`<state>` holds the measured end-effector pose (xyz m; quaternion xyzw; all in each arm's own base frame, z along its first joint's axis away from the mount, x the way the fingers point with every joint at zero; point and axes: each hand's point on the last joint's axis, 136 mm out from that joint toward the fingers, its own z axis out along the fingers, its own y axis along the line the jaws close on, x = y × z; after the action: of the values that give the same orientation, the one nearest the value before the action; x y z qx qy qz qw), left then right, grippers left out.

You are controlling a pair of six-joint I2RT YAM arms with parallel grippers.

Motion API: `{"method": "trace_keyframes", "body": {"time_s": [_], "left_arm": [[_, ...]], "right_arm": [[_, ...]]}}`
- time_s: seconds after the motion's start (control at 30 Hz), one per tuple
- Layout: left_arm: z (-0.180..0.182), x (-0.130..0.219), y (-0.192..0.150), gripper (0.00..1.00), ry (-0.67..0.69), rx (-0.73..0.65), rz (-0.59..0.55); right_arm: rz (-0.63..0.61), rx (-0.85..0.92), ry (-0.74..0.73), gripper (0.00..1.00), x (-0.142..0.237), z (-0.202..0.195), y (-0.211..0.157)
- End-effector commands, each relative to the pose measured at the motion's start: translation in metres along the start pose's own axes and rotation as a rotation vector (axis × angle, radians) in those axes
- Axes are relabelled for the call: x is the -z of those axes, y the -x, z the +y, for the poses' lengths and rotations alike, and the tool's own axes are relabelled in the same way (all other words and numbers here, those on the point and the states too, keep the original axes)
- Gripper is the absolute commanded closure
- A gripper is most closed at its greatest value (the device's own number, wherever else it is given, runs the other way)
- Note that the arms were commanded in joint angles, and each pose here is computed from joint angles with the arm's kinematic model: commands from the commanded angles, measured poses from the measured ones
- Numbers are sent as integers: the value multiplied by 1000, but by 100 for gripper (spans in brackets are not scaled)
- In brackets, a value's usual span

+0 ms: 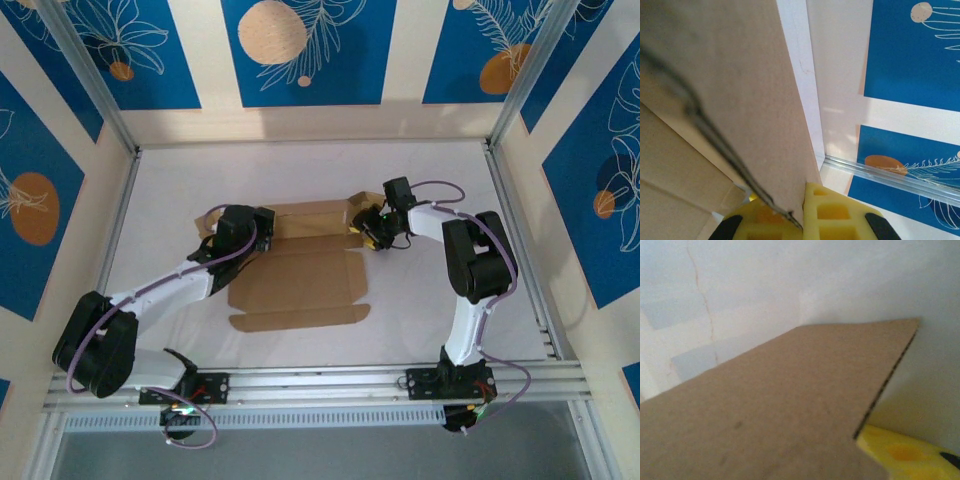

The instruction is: Fold the paper box

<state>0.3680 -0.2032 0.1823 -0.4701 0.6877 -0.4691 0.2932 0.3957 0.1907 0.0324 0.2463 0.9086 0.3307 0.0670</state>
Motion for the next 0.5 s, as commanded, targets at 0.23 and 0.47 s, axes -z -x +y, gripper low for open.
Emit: {"method": "trace_keyframes", "body": {"time_s": [0.23, 0.47], "left_arm": [[25, 1, -5, 100, 71, -33, 3], [24, 1, -6, 100, 68, -36, 3]], "right_arm": [[116, -2, 243, 47, 8, 52, -26], [151, -4, 253, 48, 2, 56, -39]]}}
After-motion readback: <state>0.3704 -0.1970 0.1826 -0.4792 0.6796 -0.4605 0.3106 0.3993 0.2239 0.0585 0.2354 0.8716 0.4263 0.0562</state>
